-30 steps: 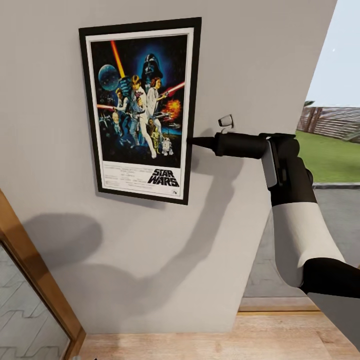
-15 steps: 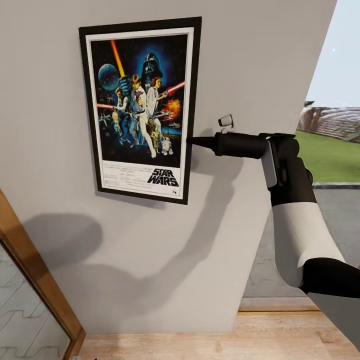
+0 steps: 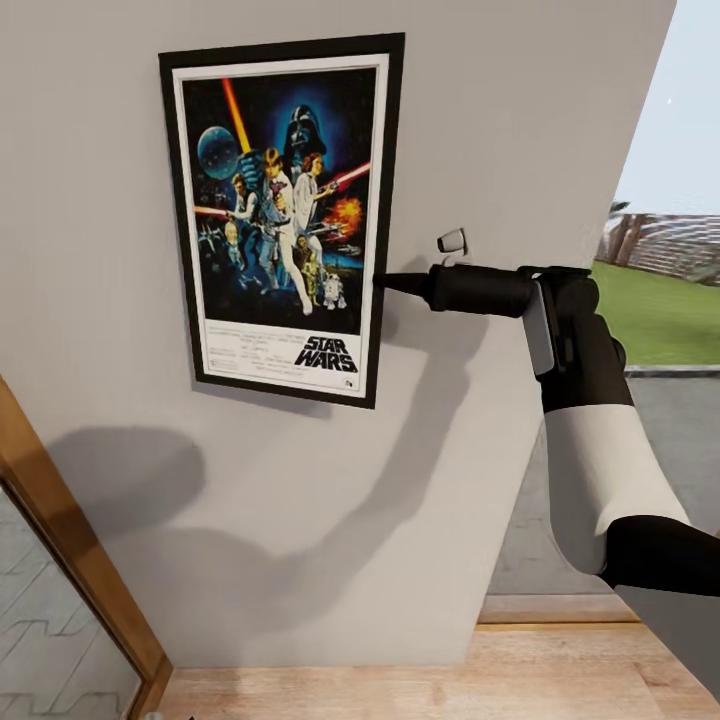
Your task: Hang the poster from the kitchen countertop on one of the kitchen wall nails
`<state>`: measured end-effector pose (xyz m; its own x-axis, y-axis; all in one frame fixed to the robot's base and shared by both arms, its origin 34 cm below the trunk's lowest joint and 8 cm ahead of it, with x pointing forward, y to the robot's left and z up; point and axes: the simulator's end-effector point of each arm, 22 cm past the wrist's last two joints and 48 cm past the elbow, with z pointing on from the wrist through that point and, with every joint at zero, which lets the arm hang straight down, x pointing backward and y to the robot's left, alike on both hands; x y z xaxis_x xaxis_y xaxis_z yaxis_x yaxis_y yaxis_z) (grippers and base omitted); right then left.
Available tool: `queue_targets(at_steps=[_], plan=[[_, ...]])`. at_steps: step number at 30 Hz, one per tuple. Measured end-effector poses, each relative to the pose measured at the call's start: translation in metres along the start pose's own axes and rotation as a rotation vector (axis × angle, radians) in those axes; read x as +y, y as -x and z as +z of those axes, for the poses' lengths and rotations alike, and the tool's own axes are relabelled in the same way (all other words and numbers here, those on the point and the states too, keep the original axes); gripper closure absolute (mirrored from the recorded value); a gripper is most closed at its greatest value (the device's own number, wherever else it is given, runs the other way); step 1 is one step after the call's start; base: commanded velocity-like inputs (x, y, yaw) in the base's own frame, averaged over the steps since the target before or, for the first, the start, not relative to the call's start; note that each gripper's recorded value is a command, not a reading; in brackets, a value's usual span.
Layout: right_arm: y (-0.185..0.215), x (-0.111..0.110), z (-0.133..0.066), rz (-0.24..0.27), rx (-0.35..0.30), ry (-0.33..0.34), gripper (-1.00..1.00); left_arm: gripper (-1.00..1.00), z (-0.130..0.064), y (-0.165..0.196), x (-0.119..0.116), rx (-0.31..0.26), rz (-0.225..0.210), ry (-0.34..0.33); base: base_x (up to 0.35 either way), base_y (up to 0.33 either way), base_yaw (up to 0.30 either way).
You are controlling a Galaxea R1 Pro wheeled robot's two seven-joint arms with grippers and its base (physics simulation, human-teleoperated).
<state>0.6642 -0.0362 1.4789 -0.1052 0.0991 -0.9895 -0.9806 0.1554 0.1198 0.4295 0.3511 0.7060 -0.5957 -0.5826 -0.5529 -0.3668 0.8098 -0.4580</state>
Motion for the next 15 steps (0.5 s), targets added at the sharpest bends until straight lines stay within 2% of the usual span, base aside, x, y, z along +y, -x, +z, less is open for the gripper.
queue_targets(at_steps=[15], plan=[[0.0013, -0.0017, -0.0003, 0.003, -0.005, -0.009, 1.0, -1.0, 0.0, 0.0001, -0.0001, 0.0, 0.0, 0.0, 0.0, 0.042, 0.0]])
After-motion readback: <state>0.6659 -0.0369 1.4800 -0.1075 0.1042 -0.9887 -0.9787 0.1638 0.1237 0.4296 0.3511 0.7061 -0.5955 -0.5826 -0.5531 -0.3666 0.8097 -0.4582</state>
